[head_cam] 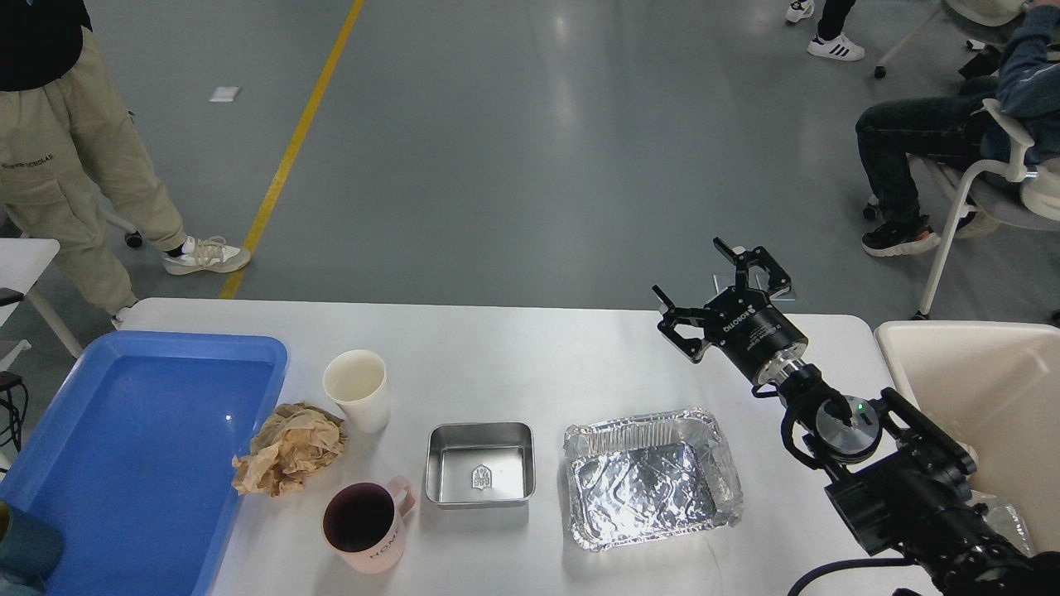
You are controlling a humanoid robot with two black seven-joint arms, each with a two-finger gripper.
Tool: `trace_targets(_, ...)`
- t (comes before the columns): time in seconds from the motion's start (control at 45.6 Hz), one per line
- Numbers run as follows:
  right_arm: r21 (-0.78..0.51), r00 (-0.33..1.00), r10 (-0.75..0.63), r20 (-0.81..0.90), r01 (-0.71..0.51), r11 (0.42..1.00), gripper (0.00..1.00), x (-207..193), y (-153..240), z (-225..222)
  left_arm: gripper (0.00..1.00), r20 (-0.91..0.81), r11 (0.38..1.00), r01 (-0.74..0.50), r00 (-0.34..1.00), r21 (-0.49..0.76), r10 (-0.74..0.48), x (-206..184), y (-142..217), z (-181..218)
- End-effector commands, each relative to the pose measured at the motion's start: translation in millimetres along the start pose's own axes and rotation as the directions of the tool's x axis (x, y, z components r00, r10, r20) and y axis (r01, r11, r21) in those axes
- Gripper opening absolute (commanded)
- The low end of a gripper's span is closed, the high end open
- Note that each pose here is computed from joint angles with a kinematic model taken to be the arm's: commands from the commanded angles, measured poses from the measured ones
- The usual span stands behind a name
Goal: Tidy desktop
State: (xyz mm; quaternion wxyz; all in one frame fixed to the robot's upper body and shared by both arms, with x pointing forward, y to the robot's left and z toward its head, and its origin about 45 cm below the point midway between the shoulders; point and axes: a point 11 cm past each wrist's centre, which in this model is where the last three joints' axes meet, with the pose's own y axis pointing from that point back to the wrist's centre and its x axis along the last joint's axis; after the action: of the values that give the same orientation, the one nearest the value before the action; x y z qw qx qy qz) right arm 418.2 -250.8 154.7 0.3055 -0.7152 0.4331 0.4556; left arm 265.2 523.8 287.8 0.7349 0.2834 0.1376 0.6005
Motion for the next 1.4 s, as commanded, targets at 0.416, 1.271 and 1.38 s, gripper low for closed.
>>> trace_targets(0.416, -0.004, 1.0, -0.001, -0.002, 0.001, 1.0, 1.0, -0.3, -0.2, 0.9, 0.97, 0.117, 1.0, -0.013, 0.993, 0.017, 0.011, 2.9, 18.5, 30.7)
trace_targets(1.271, -0.018, 0.999, -0.016, 0.031, 0.017, 1.0, 1.0, -2.8, -3.5, 18.9, 0.97, -0.034, 0.983, -0.04, 0.999, -0.182, 0.035, 19.4, 1.2, 18.7)
trace_targets(1.38, -0.017, 0.999, -0.014, 0.032, 0.015, 1.0, 1.0, -2.1, -2.7, 18.4, 0.97, -0.03, 0.984, -0.087, 0.996, -0.154, 0.083, 35.2, 4.9, 9.1)
